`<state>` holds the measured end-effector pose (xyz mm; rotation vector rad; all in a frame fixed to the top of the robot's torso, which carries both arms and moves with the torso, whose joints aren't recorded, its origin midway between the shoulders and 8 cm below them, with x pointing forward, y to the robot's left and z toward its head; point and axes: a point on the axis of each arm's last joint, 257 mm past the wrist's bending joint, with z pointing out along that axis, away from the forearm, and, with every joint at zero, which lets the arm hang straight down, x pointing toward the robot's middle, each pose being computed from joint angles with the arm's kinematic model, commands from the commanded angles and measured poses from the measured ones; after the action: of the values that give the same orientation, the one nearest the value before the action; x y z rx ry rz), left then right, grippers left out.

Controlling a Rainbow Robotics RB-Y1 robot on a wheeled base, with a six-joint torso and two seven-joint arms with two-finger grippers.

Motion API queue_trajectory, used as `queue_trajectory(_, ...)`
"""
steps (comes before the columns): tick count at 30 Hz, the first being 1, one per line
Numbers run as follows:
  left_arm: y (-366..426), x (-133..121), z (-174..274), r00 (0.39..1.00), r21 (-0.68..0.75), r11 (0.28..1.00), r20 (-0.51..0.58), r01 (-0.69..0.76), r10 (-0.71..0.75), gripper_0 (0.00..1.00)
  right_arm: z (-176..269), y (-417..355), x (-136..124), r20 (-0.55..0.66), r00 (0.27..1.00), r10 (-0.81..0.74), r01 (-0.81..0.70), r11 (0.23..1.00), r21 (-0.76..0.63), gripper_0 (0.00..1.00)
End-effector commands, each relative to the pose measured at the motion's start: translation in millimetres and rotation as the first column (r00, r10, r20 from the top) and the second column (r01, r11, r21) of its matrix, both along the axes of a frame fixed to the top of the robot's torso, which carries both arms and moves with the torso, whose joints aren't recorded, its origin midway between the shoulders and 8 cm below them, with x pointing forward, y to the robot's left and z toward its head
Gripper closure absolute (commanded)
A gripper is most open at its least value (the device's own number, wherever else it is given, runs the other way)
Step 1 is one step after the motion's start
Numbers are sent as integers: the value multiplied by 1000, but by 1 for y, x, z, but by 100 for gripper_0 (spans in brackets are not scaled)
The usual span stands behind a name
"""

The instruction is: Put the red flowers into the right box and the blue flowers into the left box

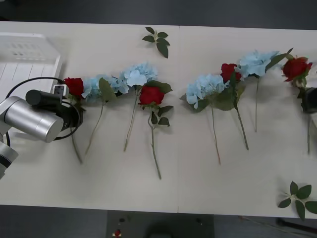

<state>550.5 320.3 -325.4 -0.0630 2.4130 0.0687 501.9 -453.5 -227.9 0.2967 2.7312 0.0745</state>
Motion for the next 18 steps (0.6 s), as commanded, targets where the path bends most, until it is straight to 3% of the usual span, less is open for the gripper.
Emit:
queue_trajectory(1,2,12,18,999,2,1000,35,-5,5,100,75,-16,5,60,998,-7,8,1000,-14,100)
queue_trajectory(7,-5,7,26,999,-6,999,12,38,-38,100,120,-36,-16,25,1000,-5,6,999,-51,100)
queue_trajectory(13,-10,-22,76,990,-23,994,-89,111,-112,100,137,-107,-33,-57,990,131,-143,929,-341,100)
queue_trajectory(18,-6,-47,117,978,-33,987,-134,154,-158,100,140,-145,-31,-67,984,167,-180,887,-425,100)
